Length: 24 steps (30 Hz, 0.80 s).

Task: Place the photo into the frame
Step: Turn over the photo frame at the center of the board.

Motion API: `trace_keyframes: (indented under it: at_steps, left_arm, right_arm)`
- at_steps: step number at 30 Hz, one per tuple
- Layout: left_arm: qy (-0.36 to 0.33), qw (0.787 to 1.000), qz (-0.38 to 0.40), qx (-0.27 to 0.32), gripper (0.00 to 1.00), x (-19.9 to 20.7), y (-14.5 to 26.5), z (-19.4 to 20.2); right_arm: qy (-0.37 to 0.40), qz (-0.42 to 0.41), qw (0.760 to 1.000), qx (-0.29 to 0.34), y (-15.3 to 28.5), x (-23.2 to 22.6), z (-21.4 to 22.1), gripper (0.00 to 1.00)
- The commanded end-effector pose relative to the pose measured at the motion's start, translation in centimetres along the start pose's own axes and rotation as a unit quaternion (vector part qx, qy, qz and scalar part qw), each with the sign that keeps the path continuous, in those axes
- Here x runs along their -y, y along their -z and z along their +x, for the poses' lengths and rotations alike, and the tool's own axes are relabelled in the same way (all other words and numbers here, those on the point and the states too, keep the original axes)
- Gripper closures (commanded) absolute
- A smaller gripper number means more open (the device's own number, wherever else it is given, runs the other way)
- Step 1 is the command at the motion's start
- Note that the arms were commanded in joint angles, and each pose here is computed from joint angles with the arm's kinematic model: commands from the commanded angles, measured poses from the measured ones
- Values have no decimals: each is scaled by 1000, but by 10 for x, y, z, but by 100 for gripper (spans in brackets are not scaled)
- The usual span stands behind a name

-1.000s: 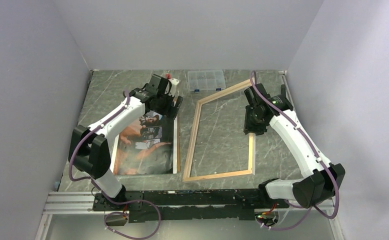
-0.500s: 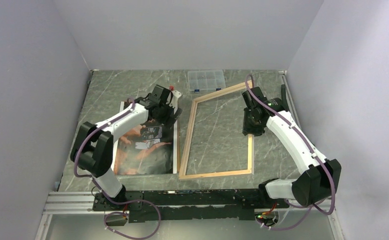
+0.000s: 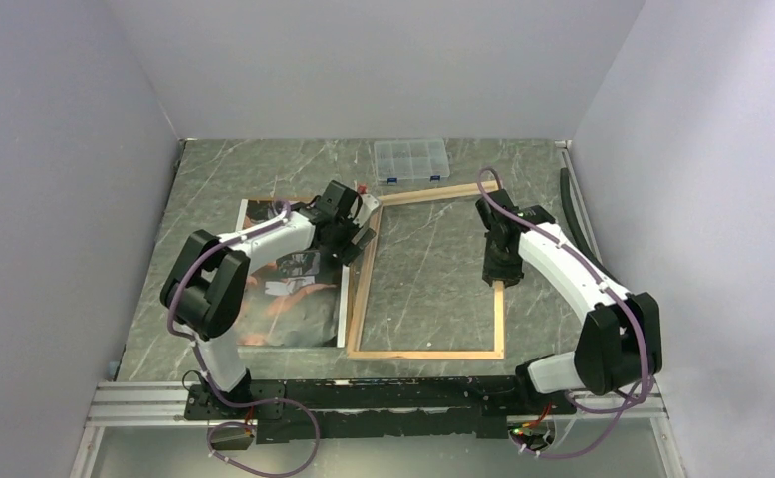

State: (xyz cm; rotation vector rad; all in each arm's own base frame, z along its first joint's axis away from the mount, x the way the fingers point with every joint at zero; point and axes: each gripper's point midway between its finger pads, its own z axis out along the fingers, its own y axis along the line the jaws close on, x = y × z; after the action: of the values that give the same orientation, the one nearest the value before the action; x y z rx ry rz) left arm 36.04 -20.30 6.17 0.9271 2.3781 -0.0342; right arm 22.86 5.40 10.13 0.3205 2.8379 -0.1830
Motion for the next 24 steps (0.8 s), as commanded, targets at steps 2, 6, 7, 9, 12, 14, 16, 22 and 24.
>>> trace_keyframes:
  at_steps: [2, 6, 7, 9, 12, 14, 16, 22, 24]
  left_arm:
    - [-43, 999, -28, -3, 8, -9, -14, 9]
    - [-59, 998, -36, -3, 8, -8, -18, 12]
    - [-63, 997, -38, -2, 8, -7, -19, 13]
    - [-71, 997, -41, -3, 8, -7, -19, 14]
    - [-72, 997, -30, 2, 8, 0, -18, 12]
    - [-77, 997, -28, 4, 8, 4, -17, 12]
    - [-84, 996, -28, 4, 8, 7, -18, 14]
    - [-95, 995, -28, 1, 8, 12, -23, 22]
    - [-98, 995, -27, 1, 8, 13, -22, 23]
  right_arm:
    - [-44, 23, 998, 29, -16, 0, -12, 68]
    - [-53, 40, 997, 41, -28, 0, -22, 68]
    - [-55, 44, 997, 45, -30, -1, -26, 69]
    - [-55, 58, 996, 45, -37, -1, -32, 69]
    - [-45, 74, 995, 48, -45, -1, -40, 70]
    - [-35, 76, 996, 42, -52, -3, -41, 70]
    - [-31, 76, 996, 38, -56, -4, -40, 70]
    - [-24, 53, 998, 23, -71, -11, -27, 66]
    - [-21, 47, 999, 15, -76, -15, -25, 63]
